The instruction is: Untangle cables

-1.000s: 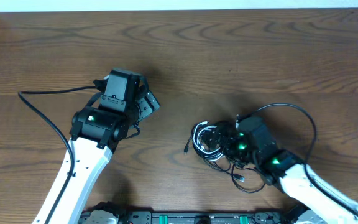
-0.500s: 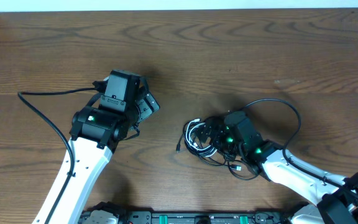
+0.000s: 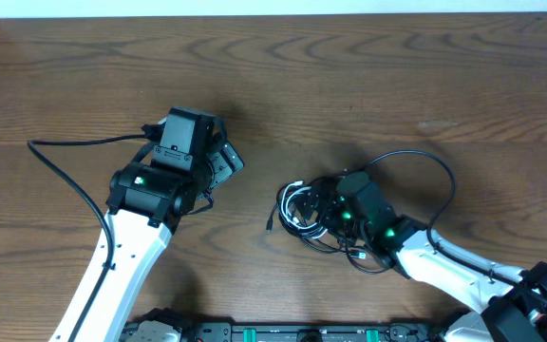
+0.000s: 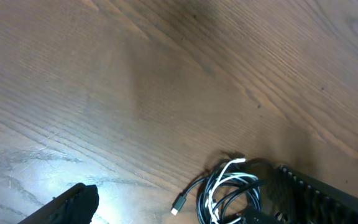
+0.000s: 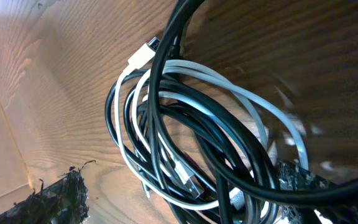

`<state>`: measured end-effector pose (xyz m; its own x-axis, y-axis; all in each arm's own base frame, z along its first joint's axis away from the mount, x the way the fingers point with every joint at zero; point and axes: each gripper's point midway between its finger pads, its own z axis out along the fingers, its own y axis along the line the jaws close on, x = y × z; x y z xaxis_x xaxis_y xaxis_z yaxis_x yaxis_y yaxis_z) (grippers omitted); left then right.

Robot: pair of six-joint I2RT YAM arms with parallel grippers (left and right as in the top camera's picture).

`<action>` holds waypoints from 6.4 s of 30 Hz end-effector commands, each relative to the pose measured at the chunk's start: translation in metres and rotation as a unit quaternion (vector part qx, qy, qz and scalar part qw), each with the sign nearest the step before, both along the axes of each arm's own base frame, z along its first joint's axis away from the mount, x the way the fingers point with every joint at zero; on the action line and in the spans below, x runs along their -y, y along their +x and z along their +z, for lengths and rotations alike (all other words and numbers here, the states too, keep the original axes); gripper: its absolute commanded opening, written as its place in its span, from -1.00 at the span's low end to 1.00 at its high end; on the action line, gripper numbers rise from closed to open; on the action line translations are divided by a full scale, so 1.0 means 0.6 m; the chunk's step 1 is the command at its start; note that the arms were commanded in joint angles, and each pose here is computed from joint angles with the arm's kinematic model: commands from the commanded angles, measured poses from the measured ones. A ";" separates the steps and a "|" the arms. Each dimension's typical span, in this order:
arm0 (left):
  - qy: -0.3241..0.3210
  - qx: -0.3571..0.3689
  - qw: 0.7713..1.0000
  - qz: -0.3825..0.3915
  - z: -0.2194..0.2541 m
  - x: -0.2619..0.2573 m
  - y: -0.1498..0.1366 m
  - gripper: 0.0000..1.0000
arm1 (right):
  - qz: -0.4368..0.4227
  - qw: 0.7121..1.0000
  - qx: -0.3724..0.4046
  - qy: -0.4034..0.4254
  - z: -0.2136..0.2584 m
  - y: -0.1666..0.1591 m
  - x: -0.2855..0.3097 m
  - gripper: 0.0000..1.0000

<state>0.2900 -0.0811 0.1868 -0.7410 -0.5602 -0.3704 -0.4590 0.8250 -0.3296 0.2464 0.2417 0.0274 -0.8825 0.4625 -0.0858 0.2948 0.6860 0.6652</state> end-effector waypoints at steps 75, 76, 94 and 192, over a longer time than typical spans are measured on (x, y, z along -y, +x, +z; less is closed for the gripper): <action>-0.005 -0.125 0.992 -0.034 -0.120 0.055 -0.021 0.80 | 0.140 0.977 0.140 -0.074 0.065 -0.021 0.013 -0.98; -0.005 -0.125 0.992 -0.034 -0.120 0.055 -0.021 0.80 | 0.149 0.975 0.149 -0.073 0.073 -0.024 0.013 -0.98; 0.007 -0.123 0.989 -0.082 -0.120 0.059 -0.022 0.80 | 0.166 0.966 0.194 -0.051 0.115 -0.023 0.003 -0.98; -0.226 0.009 0.964 -0.139 0.010 0.200 -0.056 -0.85 | 0.144 0.964 0.148 -0.165 0.063 -0.007 0.121 -0.98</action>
